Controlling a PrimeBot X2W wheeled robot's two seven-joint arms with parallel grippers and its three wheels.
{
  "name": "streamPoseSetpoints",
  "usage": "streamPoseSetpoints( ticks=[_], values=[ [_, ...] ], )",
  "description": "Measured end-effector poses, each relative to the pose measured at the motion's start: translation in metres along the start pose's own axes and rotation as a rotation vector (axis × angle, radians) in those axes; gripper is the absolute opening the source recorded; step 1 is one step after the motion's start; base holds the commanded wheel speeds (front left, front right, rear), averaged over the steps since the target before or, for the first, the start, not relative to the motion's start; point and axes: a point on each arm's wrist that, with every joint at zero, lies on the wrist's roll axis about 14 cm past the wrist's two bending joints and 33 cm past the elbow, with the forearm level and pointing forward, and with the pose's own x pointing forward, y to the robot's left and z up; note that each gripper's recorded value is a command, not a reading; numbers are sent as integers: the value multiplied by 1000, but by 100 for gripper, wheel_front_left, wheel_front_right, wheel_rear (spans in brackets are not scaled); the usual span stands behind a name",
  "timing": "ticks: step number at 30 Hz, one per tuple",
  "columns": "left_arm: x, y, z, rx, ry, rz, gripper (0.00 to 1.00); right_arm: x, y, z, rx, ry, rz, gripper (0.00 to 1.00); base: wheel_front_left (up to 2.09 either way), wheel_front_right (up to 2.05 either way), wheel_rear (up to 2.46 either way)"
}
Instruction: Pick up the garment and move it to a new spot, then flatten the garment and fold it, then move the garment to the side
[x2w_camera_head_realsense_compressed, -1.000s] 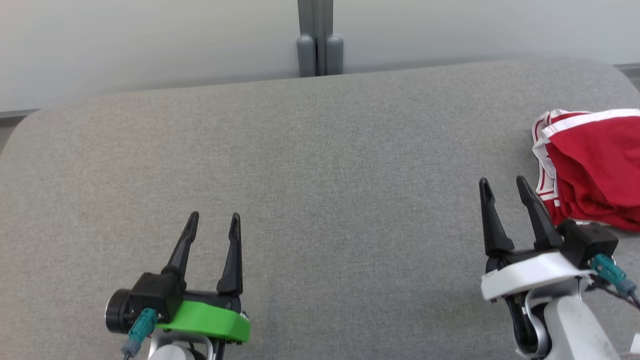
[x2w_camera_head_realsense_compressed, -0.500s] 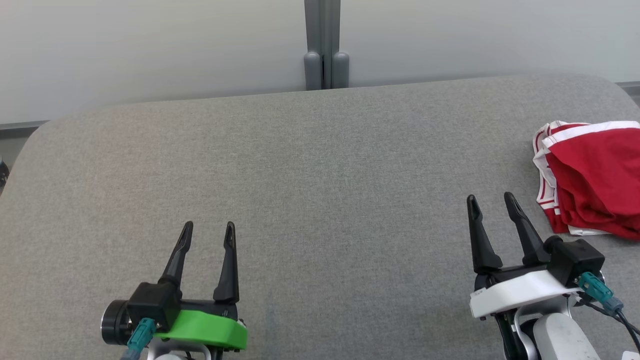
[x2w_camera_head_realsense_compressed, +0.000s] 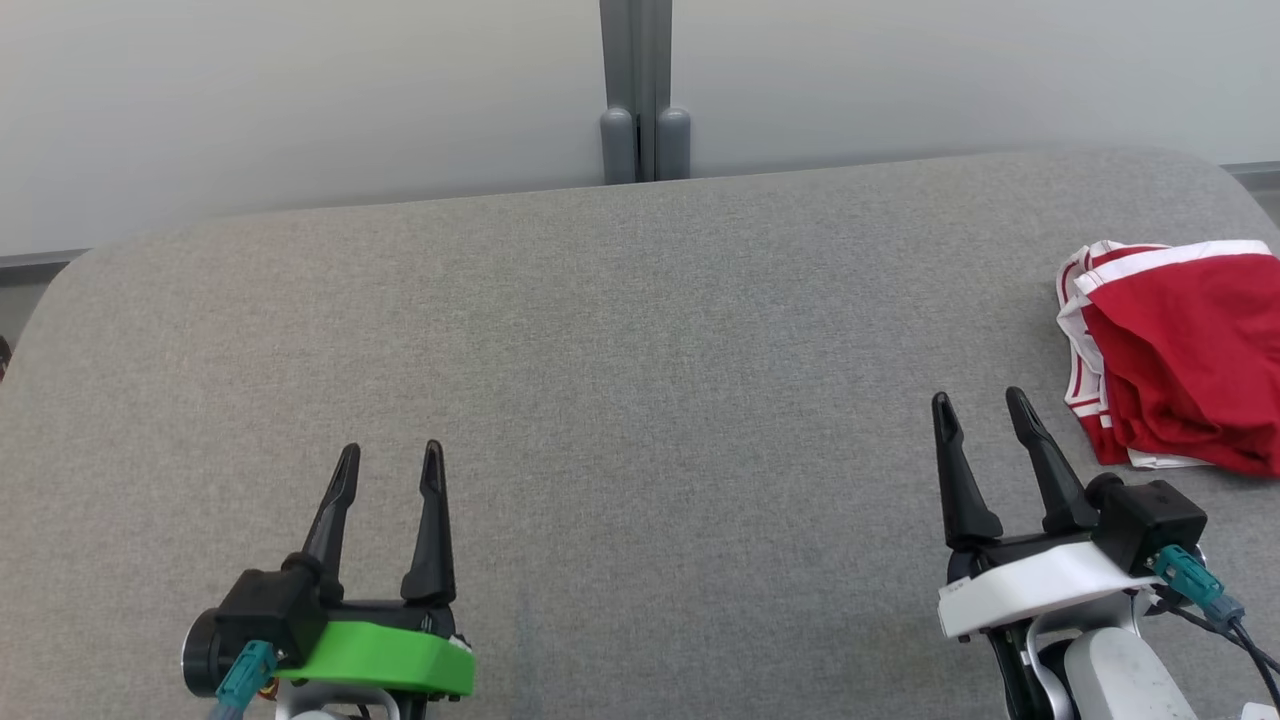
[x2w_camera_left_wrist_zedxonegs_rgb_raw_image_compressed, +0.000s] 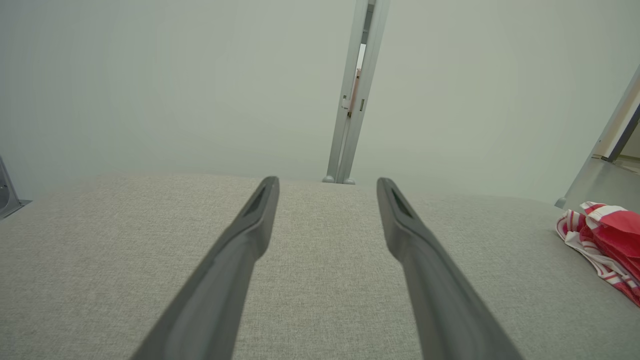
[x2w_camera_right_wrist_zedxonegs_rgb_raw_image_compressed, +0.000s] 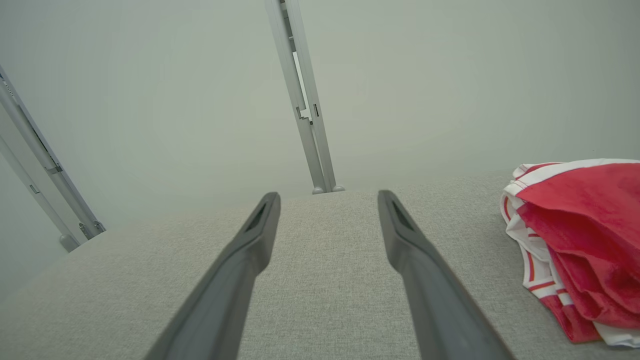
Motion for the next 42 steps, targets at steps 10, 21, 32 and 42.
streamPoseSetpoints(
  ticks=[10, 21, 32, 42],
  values=[
    [-2, 1, -1, -41, 3, 2, 100, -1, 0, 3, 20, -10, -3, 100, 0, 0, 0],
    [-2, 3, -6, -67, 16, 12, 0, -1, 2, 0, 25, -3, 1, 0, 0, 0, 0],
    [-9, 14, -25, -177, 88, 68, 0, -13, -8, -23, 150, 76, -59, 0, 0, 0, 0],
    [-10, 27, -30, -331, 112, 127, 0, -15, -19, -26, 309, 89, -115, 0, 0, 0, 0]
  ],
)
